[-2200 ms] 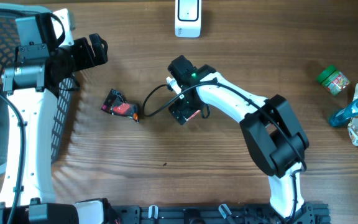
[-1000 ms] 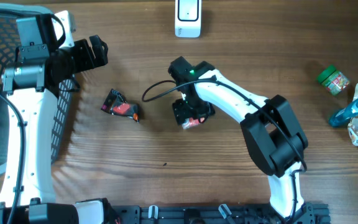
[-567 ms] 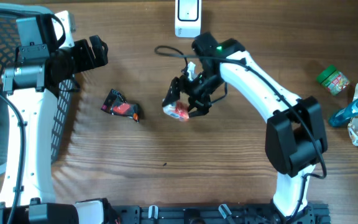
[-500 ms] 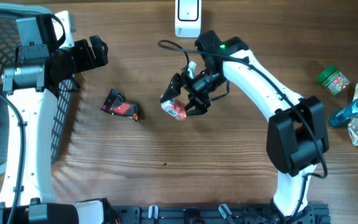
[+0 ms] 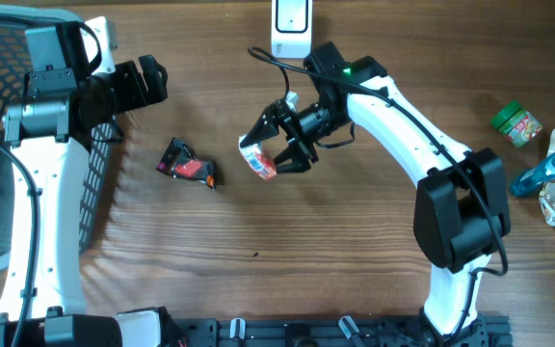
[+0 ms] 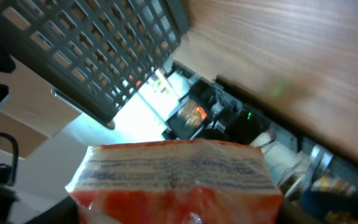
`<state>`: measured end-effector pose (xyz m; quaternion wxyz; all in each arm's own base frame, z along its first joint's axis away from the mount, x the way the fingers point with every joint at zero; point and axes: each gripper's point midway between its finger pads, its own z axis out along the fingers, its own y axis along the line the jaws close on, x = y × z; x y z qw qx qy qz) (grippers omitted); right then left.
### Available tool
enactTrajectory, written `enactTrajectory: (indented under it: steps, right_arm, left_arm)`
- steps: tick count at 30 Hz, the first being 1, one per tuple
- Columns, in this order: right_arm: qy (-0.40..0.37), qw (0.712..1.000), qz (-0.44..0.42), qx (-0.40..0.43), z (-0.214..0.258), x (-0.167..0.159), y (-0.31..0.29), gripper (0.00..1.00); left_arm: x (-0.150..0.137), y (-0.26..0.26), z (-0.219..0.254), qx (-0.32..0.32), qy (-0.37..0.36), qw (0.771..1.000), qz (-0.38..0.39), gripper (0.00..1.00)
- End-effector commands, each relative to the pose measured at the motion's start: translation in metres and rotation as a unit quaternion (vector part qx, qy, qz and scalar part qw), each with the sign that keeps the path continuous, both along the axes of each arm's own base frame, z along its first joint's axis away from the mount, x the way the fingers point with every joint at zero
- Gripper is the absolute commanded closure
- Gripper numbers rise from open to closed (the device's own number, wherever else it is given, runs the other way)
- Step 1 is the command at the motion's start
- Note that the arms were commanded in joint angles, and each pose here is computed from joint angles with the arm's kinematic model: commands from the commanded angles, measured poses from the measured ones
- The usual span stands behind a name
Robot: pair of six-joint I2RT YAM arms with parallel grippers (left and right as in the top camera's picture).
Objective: Scan the item barcode
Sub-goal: 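Carry the tissue pack left toward the black snack package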
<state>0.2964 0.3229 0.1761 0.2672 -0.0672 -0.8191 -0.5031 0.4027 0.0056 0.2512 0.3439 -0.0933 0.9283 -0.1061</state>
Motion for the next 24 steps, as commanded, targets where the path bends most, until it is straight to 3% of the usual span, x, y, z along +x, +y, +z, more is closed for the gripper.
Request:
enactTrajectory:
  steps: [1, 4, 8, 10, 12, 13, 14, 17, 19, 21, 24]
  right_arm:
    - [-0.131, 0.991, -0.007, -0.008, -0.002, 0.030, 0.002, 0.22]
    - [-0.228, 0.973, -0.022, -0.014, -0.006, 0.062, 0.001, 0.19]
    - [-0.350, 0.931, -0.052, -0.093, -0.025, 0.112, -0.024, 0.18]
    - [-0.376, 0.919, -0.058, -0.105, -0.026, 0.123, -0.029, 0.18]
    - [-0.381, 0.916, -0.052, -0.112, -0.028, 0.123, -0.032, 0.17]
    - [-0.381, 0.914, -0.047, -0.129, -0.034, 0.121, -0.036, 0.12]
    - [-0.387, 0.904, -0.040, -0.175, -0.046, 0.121, -0.044, 0.00]
    - [-0.419, 0.845, -0.001, -0.331, -0.078, 0.120, -0.070, 0.00]
    - [-0.449, 0.814, 0.048, -0.365, -0.084, 0.106, -0.059, 0.00]
    - [-0.462, 0.804, 0.071, -0.368, -0.085, 0.094, -0.044, 0.00]
    - [-0.440, 0.813, 0.086, -0.371, -0.089, 0.065, -0.024, 0.00]
  left_arm:
    - [-0.001, 0.000, 0.011, 0.012, -0.015, 1.000, -0.007, 0.00]
    - [-0.001, 0.000, 0.011, 0.012, -0.016, 1.000, -0.008, 0.00]
    - [-0.001, 0.000, 0.011, 0.012, -0.016, 1.000, -0.007, 0.00]
    - [-0.001, 0.000, 0.011, 0.012, -0.015, 1.000, -0.007, 0.00]
    - [-0.001, 0.000, 0.011, 0.012, -0.015, 1.000, -0.007, 0.00]
    - [-0.001, 0.000, 0.011, 0.012, -0.015, 1.000, -0.007, 0.00]
    - [-0.001, 0.000, 0.011, 0.012, -0.015, 1.000, -0.007, 0.00]
    - [-0.001, 0.000, 0.011, 0.012, -0.015, 1.000, -0.007, 0.00]
    - [-0.001, 0.000, 0.011, 0.012, -0.016, 1.000, -0.007, 0.00]
    - [-0.001, 0.000, 0.011, 0.012, -0.015, 1.000, -0.008, 0.00]
    - [-0.001, 0.000, 0.011, 0.012, -0.015, 1.000, -0.007, 0.00]
